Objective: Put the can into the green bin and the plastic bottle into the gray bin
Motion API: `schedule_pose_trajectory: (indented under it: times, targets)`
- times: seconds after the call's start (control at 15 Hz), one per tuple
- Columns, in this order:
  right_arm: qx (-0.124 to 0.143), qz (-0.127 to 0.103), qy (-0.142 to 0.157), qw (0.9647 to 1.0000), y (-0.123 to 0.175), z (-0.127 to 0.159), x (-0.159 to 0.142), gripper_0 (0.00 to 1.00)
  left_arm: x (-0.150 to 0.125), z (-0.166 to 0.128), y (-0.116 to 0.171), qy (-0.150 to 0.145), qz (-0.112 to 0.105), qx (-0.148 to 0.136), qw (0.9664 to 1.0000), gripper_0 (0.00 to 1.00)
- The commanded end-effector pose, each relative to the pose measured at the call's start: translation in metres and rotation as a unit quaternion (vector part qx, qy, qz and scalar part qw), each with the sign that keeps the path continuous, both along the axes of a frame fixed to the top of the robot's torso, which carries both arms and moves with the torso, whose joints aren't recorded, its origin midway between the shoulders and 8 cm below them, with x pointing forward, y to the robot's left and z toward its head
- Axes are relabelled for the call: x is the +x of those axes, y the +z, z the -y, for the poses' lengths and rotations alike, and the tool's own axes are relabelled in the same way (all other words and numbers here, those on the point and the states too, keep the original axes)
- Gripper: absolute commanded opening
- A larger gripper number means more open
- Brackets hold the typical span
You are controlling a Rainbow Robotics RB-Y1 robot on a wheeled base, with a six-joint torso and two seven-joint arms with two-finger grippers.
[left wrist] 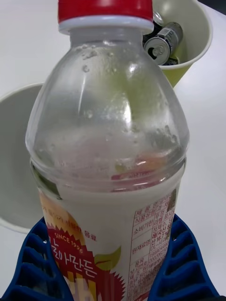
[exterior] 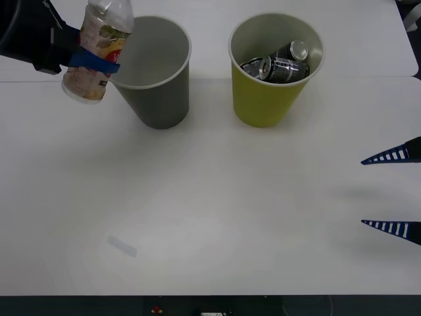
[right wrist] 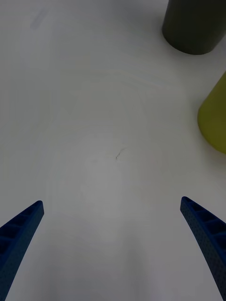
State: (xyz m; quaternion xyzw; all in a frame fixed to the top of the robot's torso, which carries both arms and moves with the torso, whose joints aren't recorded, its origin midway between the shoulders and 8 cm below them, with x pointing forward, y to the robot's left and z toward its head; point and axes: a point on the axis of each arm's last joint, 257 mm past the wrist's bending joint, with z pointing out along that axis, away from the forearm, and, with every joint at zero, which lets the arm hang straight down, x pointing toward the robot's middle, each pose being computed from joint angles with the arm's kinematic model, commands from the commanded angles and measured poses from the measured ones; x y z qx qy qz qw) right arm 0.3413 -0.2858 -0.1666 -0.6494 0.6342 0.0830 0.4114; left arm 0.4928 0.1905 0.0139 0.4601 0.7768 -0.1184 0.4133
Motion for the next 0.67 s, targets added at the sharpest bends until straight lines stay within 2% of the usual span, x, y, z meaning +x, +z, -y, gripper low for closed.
schedule_pose_trajectory:
  times: [0.07,0.4,0.67]
  targets:
    - [0.000,0.000,0.000,1.0000,0.000,0.000,0.000,1.00,0.021,0.008,0.008,0.005,-0.008,0.012,0.9999,0.00]
    - [0.000,0.000,0.000,1.0000,0.000,0.000,0.000,1.00,0.066,0.028,0.007,0.027,-0.030,0.025,0.9989,0.00]
    - [0.000,0.000,0.000,1.0000,0.000,0.000,0.000,1.00,0.096,0.038,0.003,0.052,-0.023,0.045,0.9974,0.00]
